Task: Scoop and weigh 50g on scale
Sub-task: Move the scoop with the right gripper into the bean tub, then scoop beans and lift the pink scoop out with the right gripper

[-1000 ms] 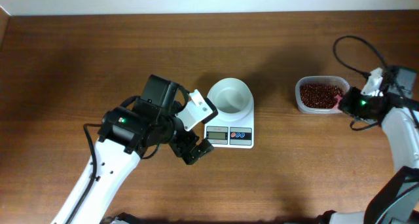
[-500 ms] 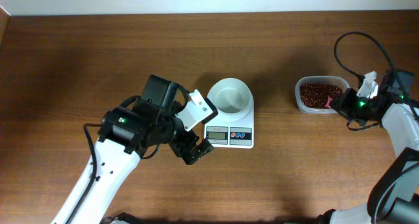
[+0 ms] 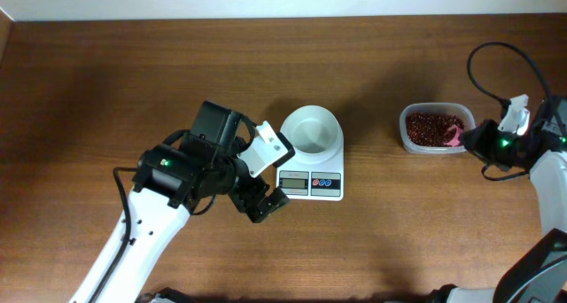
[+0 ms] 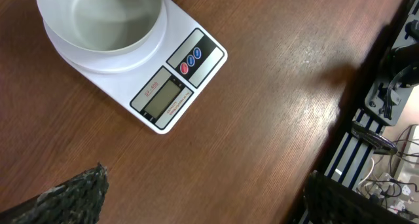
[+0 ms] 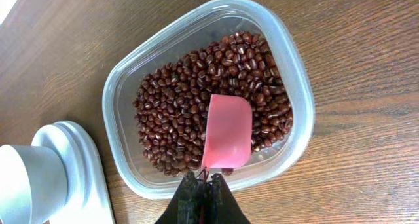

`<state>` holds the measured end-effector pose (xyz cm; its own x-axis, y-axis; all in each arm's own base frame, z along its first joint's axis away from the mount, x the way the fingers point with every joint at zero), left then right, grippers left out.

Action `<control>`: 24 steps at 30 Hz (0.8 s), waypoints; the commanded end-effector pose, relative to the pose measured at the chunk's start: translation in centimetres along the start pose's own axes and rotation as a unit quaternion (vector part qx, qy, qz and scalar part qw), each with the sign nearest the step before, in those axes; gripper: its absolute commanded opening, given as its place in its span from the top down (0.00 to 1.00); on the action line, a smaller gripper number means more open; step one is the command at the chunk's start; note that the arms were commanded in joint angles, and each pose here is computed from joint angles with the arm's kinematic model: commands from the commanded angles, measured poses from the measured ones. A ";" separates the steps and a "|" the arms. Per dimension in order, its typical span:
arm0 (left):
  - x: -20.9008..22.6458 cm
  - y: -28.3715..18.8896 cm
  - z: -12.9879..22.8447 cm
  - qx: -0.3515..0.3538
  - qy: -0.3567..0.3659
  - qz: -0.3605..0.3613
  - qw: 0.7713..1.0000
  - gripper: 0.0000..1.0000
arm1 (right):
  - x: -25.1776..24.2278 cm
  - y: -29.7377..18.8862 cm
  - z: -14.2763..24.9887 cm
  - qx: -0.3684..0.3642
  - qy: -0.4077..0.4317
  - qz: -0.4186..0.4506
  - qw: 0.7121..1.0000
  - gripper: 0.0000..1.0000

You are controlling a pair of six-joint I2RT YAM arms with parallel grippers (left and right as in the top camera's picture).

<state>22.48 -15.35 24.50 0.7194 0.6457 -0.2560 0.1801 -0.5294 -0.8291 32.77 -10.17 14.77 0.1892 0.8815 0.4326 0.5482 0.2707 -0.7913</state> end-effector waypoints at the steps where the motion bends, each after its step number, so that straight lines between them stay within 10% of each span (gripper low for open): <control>1: -0.2 -0.5 -0.4 -0.009 0.000 -0.003 1.000 0.01 | -0.3 -0.9 -0.6 -0.022 -0.001 -0.014 1.000 0.96; 24: -0.2 -0.5 -0.4 -0.009 0.000 -0.003 1.000 0.01 | 1.0 -1.6 -0.5 -0.038 0.077 -0.303 0.949 0.96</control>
<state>22.48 -15.35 24.50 0.7194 0.6457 -0.2560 0.1801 -0.5294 -0.8291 32.66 -10.45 16.17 -0.0025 0.5791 0.8153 0.6539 0.6178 -0.4368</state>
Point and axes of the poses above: each gripper's point midway between its finger pads, its own y axis out along the fingers, its own x axis along the line the jaws close on, z = x × y, the point moved 5 cm from there along -y, back along the fingers, and after that the axes turned 9 degrees about -y, right-handed, at the moved point
